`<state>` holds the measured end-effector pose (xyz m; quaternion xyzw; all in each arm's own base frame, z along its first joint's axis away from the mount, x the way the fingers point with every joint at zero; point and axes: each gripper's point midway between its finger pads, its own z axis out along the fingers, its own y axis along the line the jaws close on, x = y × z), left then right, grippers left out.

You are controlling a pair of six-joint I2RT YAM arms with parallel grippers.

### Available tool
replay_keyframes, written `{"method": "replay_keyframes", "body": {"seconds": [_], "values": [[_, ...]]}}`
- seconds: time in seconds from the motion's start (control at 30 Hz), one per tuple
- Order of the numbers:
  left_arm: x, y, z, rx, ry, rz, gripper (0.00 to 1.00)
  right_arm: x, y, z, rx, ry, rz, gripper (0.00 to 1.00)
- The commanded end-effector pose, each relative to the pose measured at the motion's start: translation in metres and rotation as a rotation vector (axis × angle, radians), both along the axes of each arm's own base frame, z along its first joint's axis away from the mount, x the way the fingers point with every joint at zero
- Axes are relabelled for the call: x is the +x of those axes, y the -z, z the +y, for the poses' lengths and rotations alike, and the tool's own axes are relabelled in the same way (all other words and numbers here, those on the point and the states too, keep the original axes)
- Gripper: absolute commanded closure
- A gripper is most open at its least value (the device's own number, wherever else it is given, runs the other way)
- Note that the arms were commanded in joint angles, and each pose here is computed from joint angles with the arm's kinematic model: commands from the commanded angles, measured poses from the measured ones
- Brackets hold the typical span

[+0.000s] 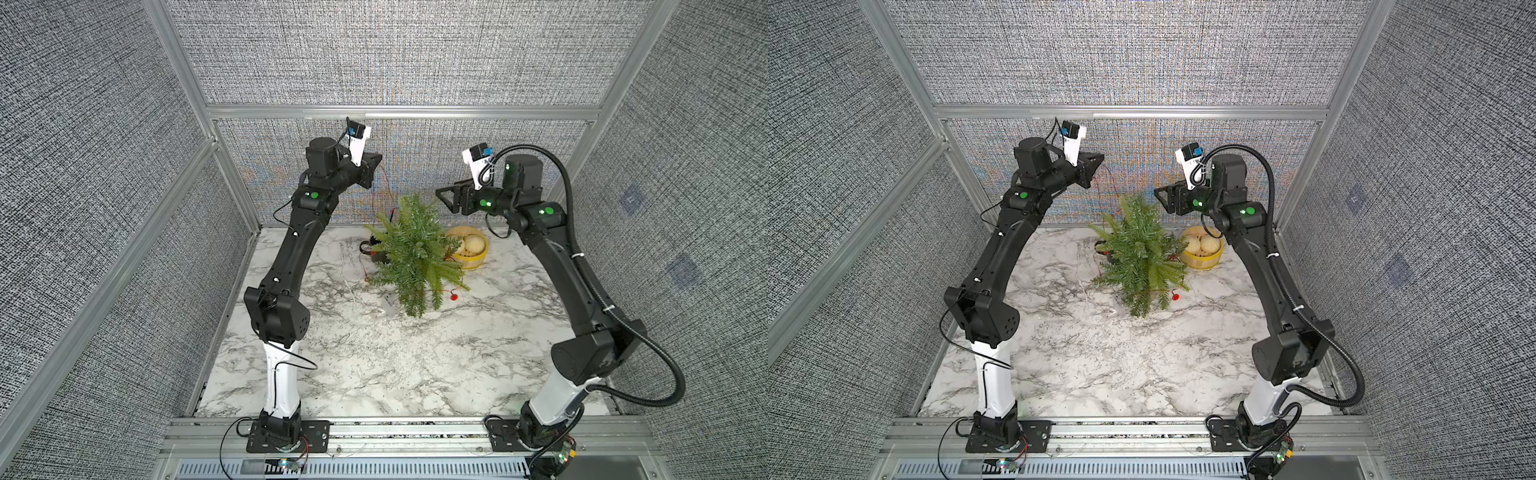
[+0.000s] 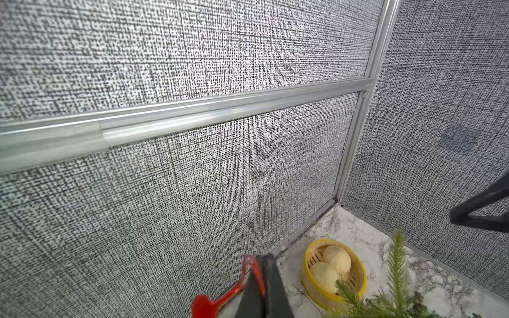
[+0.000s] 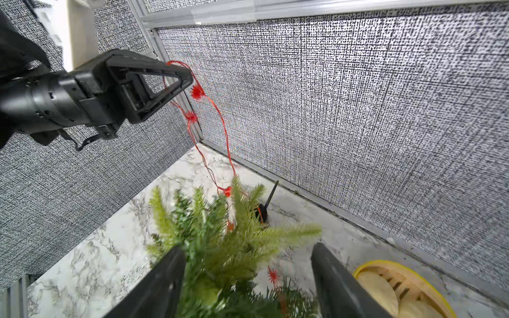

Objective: Remove string lights from the small christmas tree
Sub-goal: Remove the light string from the Christmas tree.

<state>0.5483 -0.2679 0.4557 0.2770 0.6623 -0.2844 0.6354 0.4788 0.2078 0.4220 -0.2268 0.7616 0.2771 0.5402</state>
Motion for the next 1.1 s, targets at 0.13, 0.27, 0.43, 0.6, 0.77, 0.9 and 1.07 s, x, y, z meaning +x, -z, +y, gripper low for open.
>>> {"method": "replay_keyframes", "body": {"seconds": [0.13,0.27,0.43,0.6,0.77,0.9,1.07], "values": [[0.002,-0.01,-0.031,-0.035,0.047,-0.071,1.0,0.04,-0.002,0.018,0.033,-0.143,-0.07,0.25],[0.003,-0.012,-0.045,-0.052,0.064,-0.096,1.0,0.056,-0.002,0.014,0.045,-0.177,-0.109,0.23],[0.005,-0.016,-0.059,-0.094,0.055,-0.13,1.0,0.069,-0.005,0.012,0.098,-0.239,-0.156,0.17],[0.001,-0.015,-0.075,-0.114,0.089,-0.144,1.0,0.081,-0.001,0.024,0.157,-0.308,-0.168,0.16],[-0.006,-0.015,-0.087,-0.134,0.125,-0.136,1.0,0.087,0.006,0.037,0.168,-0.345,-0.199,0.16],[-0.015,-0.018,-0.093,-0.142,0.167,-0.133,1.0,0.093,0.009,0.039,0.175,-0.34,-0.205,0.15],[-0.023,-0.016,-0.101,-0.139,0.198,-0.12,1.0,0.098,0.005,0.044,0.207,-0.345,-0.233,0.15]]}}
